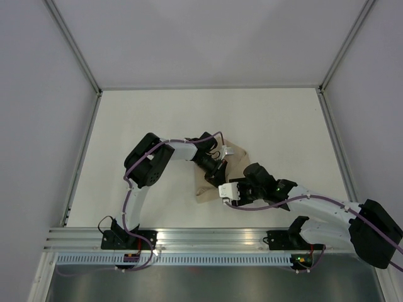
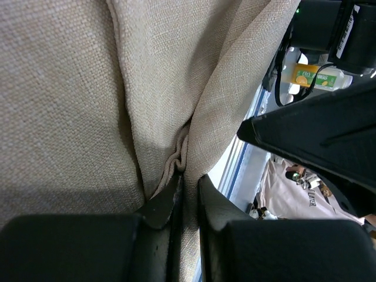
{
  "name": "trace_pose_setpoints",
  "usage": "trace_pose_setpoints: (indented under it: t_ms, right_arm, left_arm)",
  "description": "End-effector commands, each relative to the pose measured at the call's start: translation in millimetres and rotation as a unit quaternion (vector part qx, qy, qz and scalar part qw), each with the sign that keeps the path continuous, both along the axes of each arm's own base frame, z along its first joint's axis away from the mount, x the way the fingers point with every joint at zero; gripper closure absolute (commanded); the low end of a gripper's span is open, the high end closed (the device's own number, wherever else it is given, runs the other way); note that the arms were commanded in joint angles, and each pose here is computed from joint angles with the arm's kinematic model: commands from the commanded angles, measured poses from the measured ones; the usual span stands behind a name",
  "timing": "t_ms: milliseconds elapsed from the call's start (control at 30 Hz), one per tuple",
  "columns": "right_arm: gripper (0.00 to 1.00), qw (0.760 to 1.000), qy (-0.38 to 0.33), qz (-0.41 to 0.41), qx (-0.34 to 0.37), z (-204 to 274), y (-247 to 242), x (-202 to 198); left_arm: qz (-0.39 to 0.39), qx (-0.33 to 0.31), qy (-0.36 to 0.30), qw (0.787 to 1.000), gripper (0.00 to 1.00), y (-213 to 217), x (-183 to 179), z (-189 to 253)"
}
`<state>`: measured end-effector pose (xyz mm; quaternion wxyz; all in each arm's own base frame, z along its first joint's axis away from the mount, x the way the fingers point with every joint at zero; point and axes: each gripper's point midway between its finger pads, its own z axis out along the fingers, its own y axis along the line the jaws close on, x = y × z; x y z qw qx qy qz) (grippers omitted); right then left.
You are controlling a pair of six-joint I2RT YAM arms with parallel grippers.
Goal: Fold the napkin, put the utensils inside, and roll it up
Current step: Roll the napkin with the utensil
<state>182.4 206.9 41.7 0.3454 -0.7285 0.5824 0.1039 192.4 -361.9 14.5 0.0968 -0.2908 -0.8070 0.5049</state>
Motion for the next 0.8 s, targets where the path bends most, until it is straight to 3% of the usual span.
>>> trace_pose_setpoints:
  t_ms: [0,533,767]
  right_arm:
    - [0.44,0.999,-0.051,-0.002,0.01,9.2,10.1,11.9]
    - [0.52,0.997,-0.067,-0.007,-0.038,-26.9,5.5,5.7]
    - [0.67,0.996,-0.08,-0.023,-0.042,-30.6,-0.2,10.0]
  left_arm:
    - [0.019,0.079,0.028,0.996,0.98,14.9,-8.0,-30.2]
    - [0.02,0.081,0.042,0.996,0.98,15.0,-8.8,-34.3]
    - [0.017,0.071,0.049,0.996,0.98,15.0,-10.3,-30.8]
